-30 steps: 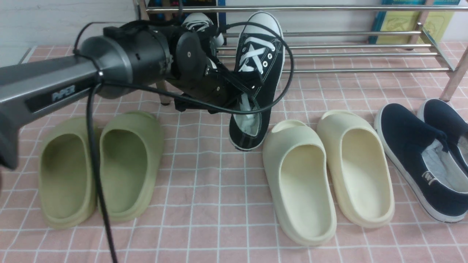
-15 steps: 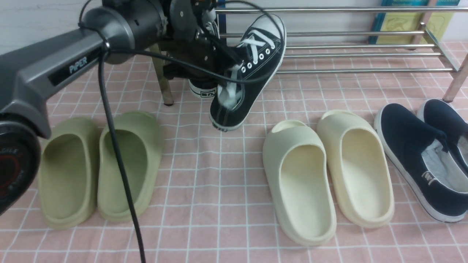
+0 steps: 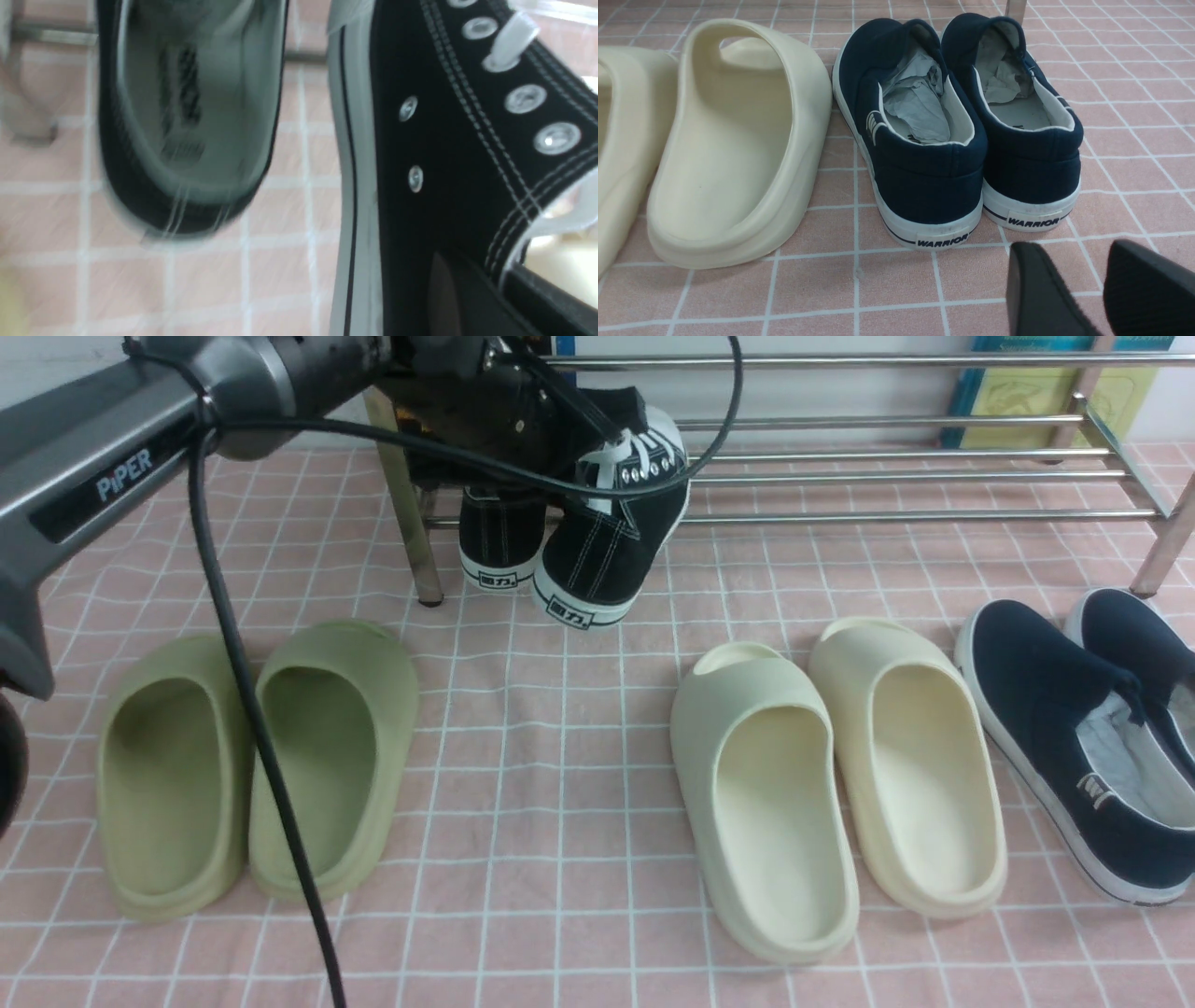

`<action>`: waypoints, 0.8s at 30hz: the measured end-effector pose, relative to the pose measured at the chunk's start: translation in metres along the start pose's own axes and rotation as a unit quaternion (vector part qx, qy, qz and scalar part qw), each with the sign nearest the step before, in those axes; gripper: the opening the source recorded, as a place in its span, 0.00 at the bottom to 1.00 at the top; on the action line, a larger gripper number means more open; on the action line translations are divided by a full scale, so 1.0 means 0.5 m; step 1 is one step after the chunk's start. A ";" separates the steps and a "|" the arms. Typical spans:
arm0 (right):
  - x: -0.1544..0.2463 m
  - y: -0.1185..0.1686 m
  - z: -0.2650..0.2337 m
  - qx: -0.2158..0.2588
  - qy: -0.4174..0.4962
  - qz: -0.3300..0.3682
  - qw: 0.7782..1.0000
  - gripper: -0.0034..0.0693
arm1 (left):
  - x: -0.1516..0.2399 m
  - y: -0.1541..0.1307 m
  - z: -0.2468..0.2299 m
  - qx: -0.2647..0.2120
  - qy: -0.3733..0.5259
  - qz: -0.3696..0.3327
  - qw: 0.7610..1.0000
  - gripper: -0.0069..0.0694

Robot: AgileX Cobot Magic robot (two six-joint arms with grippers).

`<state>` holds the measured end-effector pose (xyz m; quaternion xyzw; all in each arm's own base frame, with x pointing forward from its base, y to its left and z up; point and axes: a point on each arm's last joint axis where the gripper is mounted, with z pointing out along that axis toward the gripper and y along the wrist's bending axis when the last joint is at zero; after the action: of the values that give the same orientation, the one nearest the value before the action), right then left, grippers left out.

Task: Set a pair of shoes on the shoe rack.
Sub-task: Use the left arm to put a shoe into the shoe rack

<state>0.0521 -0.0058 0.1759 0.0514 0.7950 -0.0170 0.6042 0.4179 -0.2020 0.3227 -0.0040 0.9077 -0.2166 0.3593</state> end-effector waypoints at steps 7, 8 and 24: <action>0.000 0.000 0.000 0.000 0.000 0.000 1.000 0.37 | -0.015 0.001 0.061 0.041 -0.084 -0.050 0.994 0.12; 0.000 0.000 0.000 0.000 0.000 -0.001 1.000 0.37 | -0.013 0.003 0.070 0.042 -0.087 -0.051 0.994 0.12; 0.000 0.000 0.000 0.000 0.000 -0.001 1.000 0.37 | -0.030 0.056 0.123 0.040 -0.144 -0.068 0.986 0.37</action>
<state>0.0521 -0.0059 0.1759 0.0511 0.7950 -0.0175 0.6042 0.4734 -0.1979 0.2817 -0.0821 0.8346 -0.2739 0.4709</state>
